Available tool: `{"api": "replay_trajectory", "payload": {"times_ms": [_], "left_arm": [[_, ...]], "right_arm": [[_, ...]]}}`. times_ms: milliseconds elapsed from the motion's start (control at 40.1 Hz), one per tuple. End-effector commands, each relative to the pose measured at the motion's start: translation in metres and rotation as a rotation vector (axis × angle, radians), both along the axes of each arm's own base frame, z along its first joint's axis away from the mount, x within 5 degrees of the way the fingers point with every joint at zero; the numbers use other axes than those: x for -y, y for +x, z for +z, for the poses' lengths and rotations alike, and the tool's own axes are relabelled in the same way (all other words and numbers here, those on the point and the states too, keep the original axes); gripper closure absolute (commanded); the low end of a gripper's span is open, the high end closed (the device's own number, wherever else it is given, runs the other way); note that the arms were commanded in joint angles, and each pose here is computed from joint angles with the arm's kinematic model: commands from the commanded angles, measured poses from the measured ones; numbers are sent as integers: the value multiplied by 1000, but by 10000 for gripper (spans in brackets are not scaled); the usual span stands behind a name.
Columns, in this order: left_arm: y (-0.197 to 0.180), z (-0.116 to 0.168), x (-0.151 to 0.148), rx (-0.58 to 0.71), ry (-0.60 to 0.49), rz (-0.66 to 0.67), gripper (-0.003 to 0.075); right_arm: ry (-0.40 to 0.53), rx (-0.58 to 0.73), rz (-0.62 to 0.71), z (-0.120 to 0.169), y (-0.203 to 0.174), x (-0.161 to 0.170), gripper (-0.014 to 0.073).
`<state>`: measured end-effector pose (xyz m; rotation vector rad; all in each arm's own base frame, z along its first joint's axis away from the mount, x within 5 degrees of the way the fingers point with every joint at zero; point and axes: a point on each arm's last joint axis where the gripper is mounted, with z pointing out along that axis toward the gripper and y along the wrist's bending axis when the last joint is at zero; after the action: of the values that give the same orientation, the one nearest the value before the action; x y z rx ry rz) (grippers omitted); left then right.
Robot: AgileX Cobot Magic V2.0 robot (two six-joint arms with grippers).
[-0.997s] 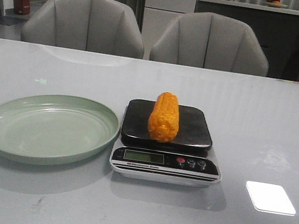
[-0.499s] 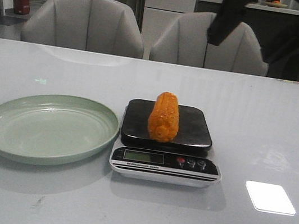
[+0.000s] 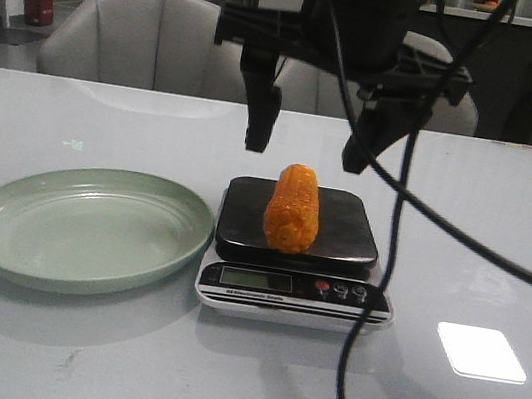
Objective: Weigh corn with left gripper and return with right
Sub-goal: 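Lower the right gripper over the corn on the scale and grasp it, then carry the corn with the right gripper onto the green plate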
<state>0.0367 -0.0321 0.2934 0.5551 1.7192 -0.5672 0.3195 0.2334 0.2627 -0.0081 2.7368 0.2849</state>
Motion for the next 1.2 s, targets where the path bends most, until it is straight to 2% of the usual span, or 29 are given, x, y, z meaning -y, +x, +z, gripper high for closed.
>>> {"api": "replay_trajectory", "payload": {"times_ms": [0,224,324,449,523,748,972,1097,1172], "left_arm": [[0,15,0,68,-64,-3,606],[0,15,0,68,-64,-3,606],[0,15,0,68,-64,-3,606],[0,15,0,68,-64,-3,606],[0,15,0,68,-64,-3,606],[0,15,0,68,-64,-3,606],[0,15,0,68,-64,-3,606],[0,15,0,68,-64,-3,606],[0,15,0,68,-64,-3,606]], "right_arm": [[22,36,-36,13,4,-1,-2],[-5,-16,-38,-14,12,-7,19],[7,-21,-39,-22,15,-11,133],[29,-2,-38,-24,18,-13,334],[42,-3,-41,-24,18,-14,384],[119,-19,-12,-22,5,-35,386],[250,86,97,-18,-17,-81,386],[343,67,71,-25,-18,-95,386],[368,43,51,-33,-16,-100,386]]}}
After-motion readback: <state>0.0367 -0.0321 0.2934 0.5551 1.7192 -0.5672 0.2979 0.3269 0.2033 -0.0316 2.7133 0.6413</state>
